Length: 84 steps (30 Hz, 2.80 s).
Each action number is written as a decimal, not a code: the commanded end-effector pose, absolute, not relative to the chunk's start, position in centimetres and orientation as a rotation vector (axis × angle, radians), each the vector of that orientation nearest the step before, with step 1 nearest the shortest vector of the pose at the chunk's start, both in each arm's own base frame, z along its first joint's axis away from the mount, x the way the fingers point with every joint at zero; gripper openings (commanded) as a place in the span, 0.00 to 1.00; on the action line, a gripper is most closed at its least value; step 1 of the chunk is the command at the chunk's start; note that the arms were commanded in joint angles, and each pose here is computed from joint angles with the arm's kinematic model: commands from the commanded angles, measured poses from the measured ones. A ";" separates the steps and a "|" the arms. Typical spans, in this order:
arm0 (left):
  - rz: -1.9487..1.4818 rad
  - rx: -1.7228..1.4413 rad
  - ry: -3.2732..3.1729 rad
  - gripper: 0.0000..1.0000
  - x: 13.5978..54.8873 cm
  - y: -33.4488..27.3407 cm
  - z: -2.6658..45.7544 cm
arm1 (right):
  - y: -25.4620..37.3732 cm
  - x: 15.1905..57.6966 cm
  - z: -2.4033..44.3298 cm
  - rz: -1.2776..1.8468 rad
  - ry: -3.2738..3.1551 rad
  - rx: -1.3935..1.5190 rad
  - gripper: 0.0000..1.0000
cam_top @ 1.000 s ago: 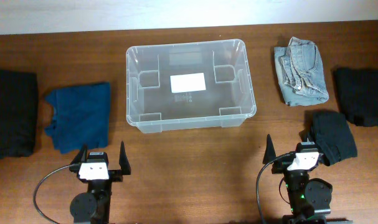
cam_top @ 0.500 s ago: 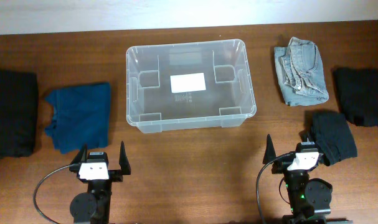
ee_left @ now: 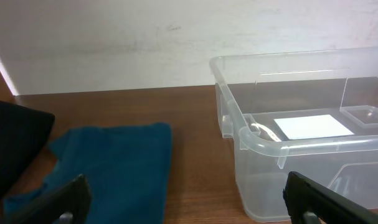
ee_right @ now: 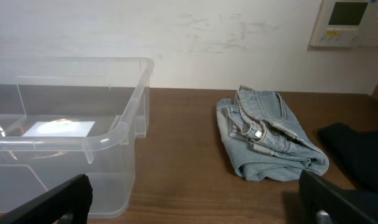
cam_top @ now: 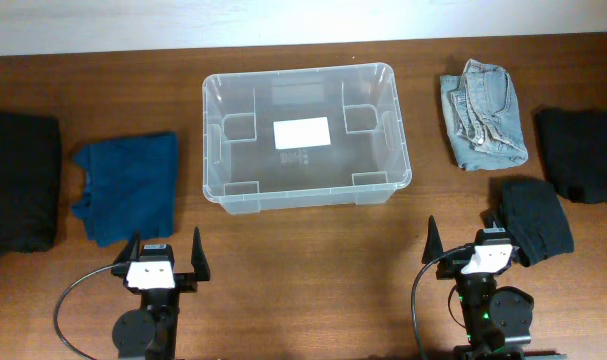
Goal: Pack container
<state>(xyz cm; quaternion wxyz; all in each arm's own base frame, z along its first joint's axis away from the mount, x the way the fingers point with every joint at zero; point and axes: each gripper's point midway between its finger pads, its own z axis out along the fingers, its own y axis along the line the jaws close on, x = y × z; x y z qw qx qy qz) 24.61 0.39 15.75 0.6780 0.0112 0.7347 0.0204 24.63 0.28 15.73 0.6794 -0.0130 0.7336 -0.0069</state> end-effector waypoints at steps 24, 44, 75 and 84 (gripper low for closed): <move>0.058 0.032 1.651 0.99 24.6 0.5 15.6 | 0.5 24.6 15.5 -0.008 1.650 -0.035 0.98; 0.058 0.033 1.651 0.99 24.6 0.5 15.6 | 0.5 24.6 15.5 -0.008 1.650 -0.035 0.98; 0.082 0.016 1.637 0.99 24.6 0.9 16.0 | 0.5 24.6 15.5 -0.008 1.650 -0.035 0.98; 0.001 0.104 1.472 0.99 23.5 -1.0 23.0 | 0.5 24.6 15.5 -0.008 1.650 -0.035 0.98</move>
